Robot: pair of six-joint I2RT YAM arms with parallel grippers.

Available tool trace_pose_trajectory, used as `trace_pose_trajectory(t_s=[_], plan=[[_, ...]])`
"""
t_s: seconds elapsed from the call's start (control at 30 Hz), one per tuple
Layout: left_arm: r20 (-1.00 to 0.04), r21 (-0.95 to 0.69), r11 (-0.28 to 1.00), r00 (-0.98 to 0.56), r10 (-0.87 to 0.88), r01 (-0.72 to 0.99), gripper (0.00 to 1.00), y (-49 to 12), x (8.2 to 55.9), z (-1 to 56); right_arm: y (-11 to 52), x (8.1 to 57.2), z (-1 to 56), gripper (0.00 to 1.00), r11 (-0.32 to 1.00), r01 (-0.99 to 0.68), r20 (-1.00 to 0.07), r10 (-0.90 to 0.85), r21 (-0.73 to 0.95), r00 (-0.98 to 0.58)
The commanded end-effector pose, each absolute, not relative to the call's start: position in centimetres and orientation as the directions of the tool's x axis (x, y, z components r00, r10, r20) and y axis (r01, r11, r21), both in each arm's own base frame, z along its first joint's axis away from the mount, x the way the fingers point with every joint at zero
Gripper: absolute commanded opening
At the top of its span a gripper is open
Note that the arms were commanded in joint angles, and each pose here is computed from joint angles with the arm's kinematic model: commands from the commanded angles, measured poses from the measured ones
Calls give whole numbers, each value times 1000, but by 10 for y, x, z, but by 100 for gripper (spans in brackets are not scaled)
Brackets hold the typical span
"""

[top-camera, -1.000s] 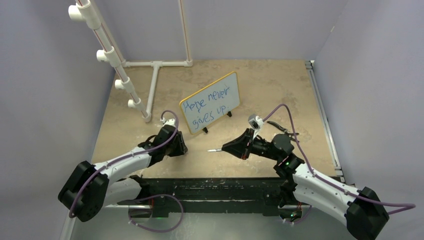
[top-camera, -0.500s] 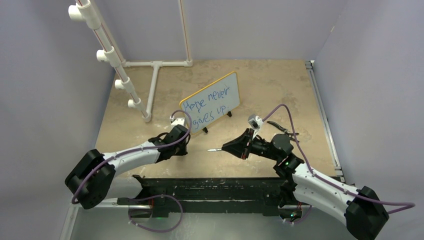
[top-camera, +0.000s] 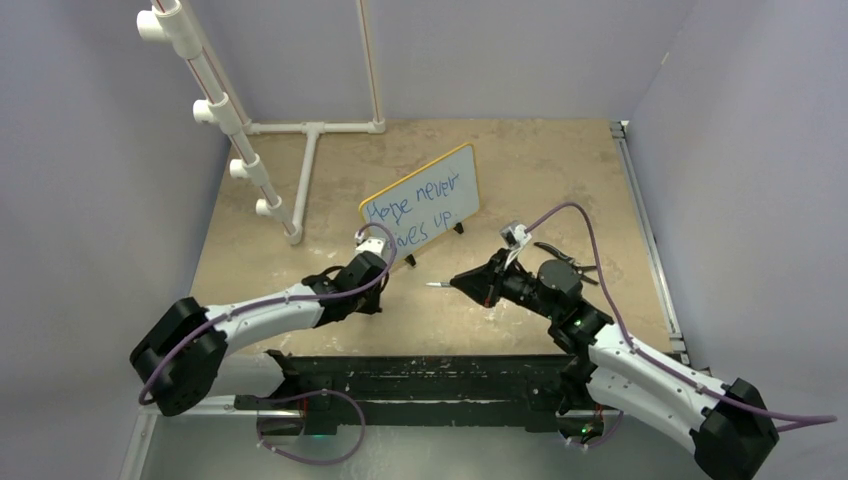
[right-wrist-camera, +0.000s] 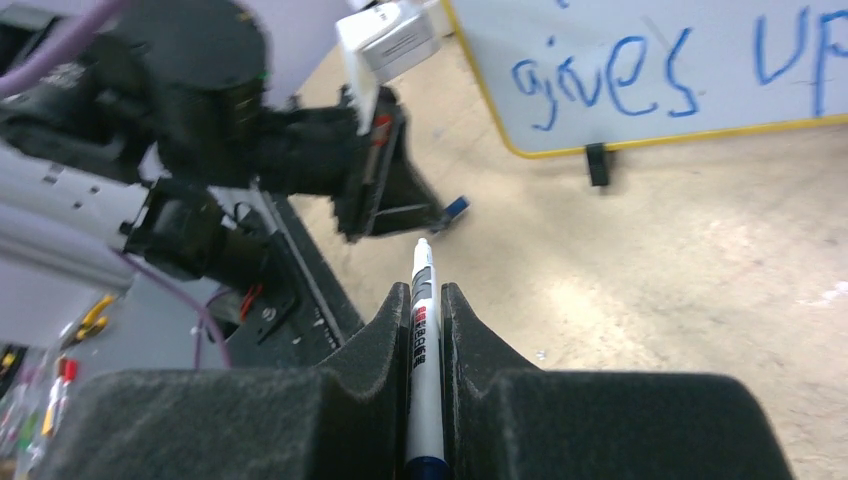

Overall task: Write a sentence on the whiteboard
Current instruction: Pick up the pen cap from the center of the board, then close the pen cap.

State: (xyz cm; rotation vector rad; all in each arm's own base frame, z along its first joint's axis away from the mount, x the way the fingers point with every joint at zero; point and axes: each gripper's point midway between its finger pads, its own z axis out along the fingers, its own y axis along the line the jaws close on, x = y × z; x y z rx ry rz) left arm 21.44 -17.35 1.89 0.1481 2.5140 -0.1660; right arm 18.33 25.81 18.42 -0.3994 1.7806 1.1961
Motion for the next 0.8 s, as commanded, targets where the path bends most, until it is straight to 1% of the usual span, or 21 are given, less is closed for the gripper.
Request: trace_pose_trajectory(t_s=[0.0,0.1,0.23,0.37,0.43,0.5,0.6,0.67,0.77], plan=[[-628,-186,921,-762,156,342,0,-203,197,45,248,206,205,0,577,-636,-850,238,512,-470],[-687,-300,839,-713,140,454,0,-231,190,74,245,213,200,0,635,-597,-847,187,491,-498],[-740,-315,753,-646,186,578,0,-256,191,119,238,218,202,0,678,-574,-855,162,460,-493],[-793,-269,637,-541,280,723,0,-272,187,158,246,201,223,0,603,-635,-850,150,483,-504],[-820,-221,562,-464,335,797,0,-275,181,169,255,187,229,0,533,-696,-850,88,481,-519],[-838,-187,497,-401,370,848,0,-275,174,174,255,184,234,0,530,-719,-860,38,450,-510],[-841,-146,438,-344,417,887,0,-270,166,172,248,181,237,0,557,-709,-855,4,433,-519],[-842,-136,414,-325,430,900,0,-268,161,169,244,177,243,0,553,-707,-853,15,441,-521],[-867,-148,376,-304,396,915,0,-271,153,175,247,164,256,0,491,-732,-852,42,472,-521]])
